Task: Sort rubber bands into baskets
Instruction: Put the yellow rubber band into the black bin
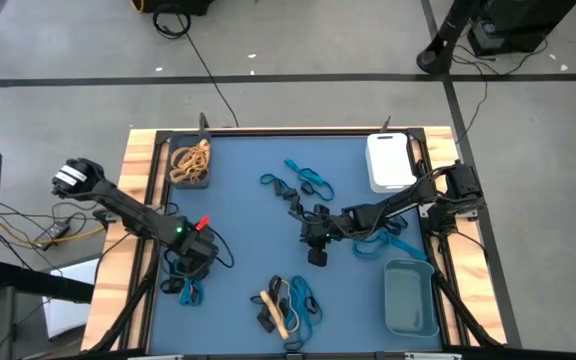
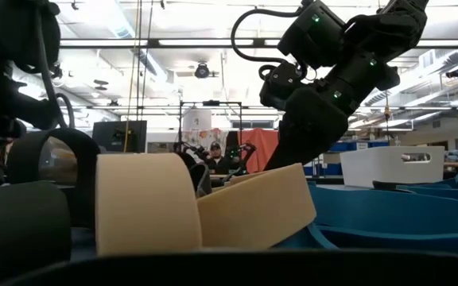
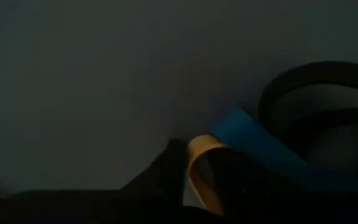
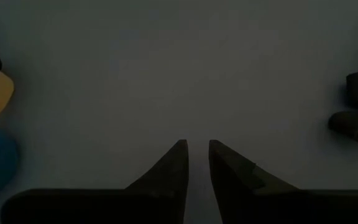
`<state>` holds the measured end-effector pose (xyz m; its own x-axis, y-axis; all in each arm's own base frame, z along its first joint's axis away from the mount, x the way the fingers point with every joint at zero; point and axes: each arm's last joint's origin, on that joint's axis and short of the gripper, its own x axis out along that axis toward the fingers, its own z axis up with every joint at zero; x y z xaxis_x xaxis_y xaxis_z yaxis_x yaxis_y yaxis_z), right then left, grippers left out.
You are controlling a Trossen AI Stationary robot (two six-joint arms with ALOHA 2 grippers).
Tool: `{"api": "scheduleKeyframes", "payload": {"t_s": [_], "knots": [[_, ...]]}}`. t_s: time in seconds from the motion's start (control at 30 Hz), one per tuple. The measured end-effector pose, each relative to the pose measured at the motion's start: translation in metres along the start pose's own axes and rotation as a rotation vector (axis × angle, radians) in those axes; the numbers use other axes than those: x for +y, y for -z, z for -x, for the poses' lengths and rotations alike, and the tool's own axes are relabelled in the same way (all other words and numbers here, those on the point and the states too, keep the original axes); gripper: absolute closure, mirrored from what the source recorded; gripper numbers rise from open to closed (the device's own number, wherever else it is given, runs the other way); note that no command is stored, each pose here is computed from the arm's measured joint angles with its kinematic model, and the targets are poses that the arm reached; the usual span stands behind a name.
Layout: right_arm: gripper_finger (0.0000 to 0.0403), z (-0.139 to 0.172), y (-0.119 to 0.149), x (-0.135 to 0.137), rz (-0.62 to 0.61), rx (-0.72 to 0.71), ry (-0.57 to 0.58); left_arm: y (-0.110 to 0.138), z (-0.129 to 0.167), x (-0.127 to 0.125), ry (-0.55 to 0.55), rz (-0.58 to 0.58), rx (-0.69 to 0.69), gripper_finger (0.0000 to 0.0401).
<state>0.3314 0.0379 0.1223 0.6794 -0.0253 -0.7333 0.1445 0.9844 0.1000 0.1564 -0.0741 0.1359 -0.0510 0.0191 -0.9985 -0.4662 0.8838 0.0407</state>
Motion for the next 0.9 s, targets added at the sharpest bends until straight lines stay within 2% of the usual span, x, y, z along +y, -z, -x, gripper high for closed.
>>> {"api": "scheduleKeyframes", "payload": {"t_s": [0.1,0.23,0.3,0.4,0.47,0.63,0.73,0.9], "knots": [[0.0327,0.0,-0.001,0.0,-0.001,-0.007,0.0,0.0,0.001,-0.001,0.016,0.003,0.04,0.0387],[0.0327,0.0,-0.001,0.0,-0.001,-0.013,-0.001,0.003,0.014,0.0,-0.017,0.014,0.11,0.039],[0.0327,0.0,-0.001,0.0,-0.002,-0.014,-0.001,-0.001,0.026,-0.005,0.0,0.019,0.094,0.0392],[0.0327,0.0,-0.002,0.0,-0.003,-0.02,-0.003,-0.001,0.042,-0.003,-0.091,0.027,0.103,0.0396],[0.0327,0.0,-0.002,0.0,-0.003,-0.02,-0.003,-0.005,0.054,-0.006,-0.1,0.024,0.063,0.0397],[0.0327,0.0,-0.002,0.001,-0.001,-0.018,-0.008,-0.011,0.082,-0.003,-0.214,0.034,-0.005,0.0397],[0.0327,0.0,-0.002,0.001,-0.001,-0.018,-0.009,-0.016,0.096,0.007,-0.323,0.084,-0.059,0.0397],[0.0327,0.0,-0.001,0.003,0.003,-0.017,-0.015,-0.028,0.113,0.02,-0.416,0.152,-0.127,0.0397]]}}
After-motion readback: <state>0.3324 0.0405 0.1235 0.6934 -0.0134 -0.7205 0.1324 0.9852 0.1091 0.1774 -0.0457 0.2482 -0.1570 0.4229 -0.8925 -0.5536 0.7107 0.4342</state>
